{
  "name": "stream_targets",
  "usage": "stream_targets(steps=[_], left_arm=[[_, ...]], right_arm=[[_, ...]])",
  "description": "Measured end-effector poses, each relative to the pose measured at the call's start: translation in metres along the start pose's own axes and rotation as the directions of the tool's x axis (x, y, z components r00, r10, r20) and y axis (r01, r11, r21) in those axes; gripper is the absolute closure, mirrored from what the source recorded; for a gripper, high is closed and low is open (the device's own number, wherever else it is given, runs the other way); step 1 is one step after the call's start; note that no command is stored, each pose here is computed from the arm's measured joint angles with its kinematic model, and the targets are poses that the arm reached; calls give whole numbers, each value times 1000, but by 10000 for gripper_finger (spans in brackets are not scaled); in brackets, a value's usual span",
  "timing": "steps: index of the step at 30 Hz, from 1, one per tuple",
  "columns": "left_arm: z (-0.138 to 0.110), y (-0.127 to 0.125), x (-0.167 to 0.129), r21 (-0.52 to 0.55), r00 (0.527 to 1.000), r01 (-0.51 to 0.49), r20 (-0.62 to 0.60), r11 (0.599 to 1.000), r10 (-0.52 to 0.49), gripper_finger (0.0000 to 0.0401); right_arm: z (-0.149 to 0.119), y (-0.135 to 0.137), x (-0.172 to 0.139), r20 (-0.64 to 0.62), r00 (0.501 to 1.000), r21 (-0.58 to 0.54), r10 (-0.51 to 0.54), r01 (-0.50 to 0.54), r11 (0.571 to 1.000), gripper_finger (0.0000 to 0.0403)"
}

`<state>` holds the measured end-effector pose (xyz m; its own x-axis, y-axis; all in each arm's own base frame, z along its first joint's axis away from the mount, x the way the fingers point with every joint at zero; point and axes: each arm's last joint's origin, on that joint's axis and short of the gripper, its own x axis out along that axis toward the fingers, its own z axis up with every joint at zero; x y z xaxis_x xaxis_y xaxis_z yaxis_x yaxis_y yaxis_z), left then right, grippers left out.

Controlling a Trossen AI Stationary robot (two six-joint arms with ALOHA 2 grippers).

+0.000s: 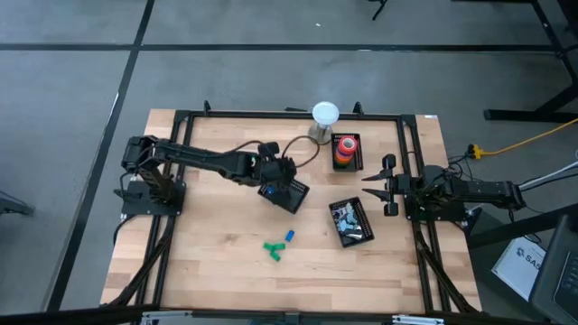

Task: Pick and place Stapler, Stapler remover, tape
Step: Put the blue stapler into the center black bin

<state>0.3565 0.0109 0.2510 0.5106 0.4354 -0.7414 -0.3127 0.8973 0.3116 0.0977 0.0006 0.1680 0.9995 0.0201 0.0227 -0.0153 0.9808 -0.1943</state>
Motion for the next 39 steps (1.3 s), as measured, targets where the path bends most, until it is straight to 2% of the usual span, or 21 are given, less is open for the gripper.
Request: stream_targets(steps=[14, 21, 29, 39], left_arm=[[-18, 8, 27, -114, 999, -52, -3, 992, 52, 330], [-30, 7, 34, -114, 994, -112, -8, 987, 111, 329], [-40, 8, 43, -109, 992, -123, 8, 986, 125, 329], [-44, -1, 43, -167, 999, 32, -11, 985, -35, 329]], right_arm=[[0, 0, 0, 0, 1000, 0, 0, 0, 1000, 263], [0, 0, 0, 0, 1000, 0, 0, 0, 1000, 263], [0, 0, 0, 0, 1000, 0, 0, 0, 1000, 263], [0, 0, 0, 0, 1000, 0, 0, 0, 1000, 263]])
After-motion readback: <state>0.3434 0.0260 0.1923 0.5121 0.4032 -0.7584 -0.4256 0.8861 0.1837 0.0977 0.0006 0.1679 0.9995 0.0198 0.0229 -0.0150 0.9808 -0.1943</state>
